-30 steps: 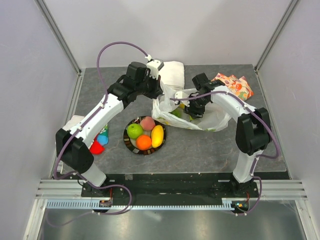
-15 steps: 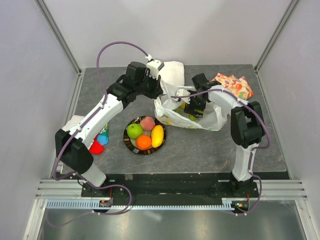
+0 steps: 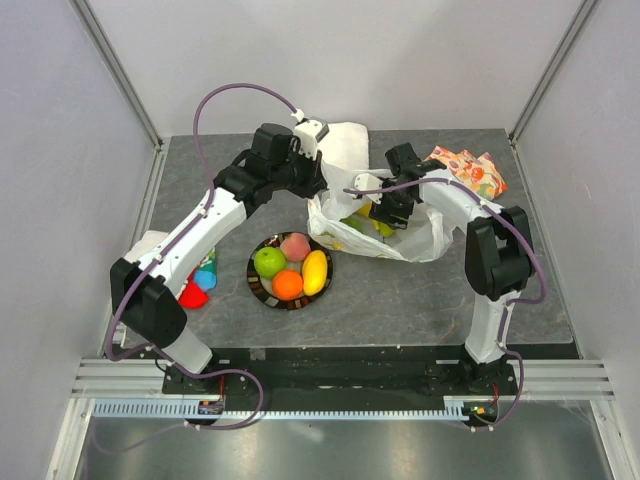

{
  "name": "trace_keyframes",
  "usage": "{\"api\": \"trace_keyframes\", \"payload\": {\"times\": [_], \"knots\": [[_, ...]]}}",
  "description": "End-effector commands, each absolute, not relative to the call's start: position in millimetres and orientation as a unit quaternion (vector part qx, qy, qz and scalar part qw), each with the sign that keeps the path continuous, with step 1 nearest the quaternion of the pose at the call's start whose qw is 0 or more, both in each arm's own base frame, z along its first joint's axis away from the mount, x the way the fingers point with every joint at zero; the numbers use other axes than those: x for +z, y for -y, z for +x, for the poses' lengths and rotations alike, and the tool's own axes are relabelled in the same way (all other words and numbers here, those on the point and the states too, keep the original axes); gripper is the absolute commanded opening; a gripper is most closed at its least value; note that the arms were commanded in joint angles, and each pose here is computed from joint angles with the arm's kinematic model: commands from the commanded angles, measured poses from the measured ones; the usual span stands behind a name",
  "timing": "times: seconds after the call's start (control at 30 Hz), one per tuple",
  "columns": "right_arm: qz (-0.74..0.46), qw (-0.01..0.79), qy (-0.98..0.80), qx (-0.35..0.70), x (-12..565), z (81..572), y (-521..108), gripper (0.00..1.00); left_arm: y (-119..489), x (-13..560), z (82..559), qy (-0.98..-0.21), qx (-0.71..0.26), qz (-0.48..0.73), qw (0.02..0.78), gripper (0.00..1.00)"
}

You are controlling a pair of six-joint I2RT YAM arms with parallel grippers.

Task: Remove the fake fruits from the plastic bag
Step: Take out the fake fruit from the plastic bag, then place the fake fruit on the plate.

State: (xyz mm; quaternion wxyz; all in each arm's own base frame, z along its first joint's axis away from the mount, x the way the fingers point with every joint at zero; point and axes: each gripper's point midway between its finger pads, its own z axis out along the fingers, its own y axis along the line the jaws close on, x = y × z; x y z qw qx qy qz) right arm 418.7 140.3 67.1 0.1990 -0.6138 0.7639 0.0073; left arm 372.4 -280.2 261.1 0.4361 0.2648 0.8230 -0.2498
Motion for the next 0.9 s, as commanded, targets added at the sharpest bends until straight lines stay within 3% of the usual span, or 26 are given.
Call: {"api": "trace_keyframes", "payload": {"times": [0.0, 0.2, 0.6, 0.73, 0.87], "knots": [[-0.592, 0.306, -0.746, -0.010, 160.2, 429.6, -153.7, 0.45, 285.9, 279.0, 375.6, -0.802, -0.257, 0.280, 0.461, 0.02], [-0.580, 0.390, -0.713, 0.058, 252.2, 392.4, -175.4, 0.45, 287.2, 279.3, 380.9, -0.804, -0.259, 0.269, 0.463, 0.02], [-0.561, 0.489, -0.643, 0.180, 358.6, 298.2, -241.6, 0.45, 281.6, 318.9, 400.6, -0.782, -0.240, 0.264, 0.511, 0.02], [-0.586, 0.492, -0.602, 0.230, 370.4, 262.5, -279.0, 0.45, 274.7, 330.3, 415.0, -0.775, -0.232, 0.259, 0.528, 0.02], [-0.616, 0.476, -0.571, 0.260, 347.5, 241.1, -310.5, 0.45, 272.5, 345.0, 423.3, -0.766, -0.243, 0.254, 0.538, 0.02]]}}
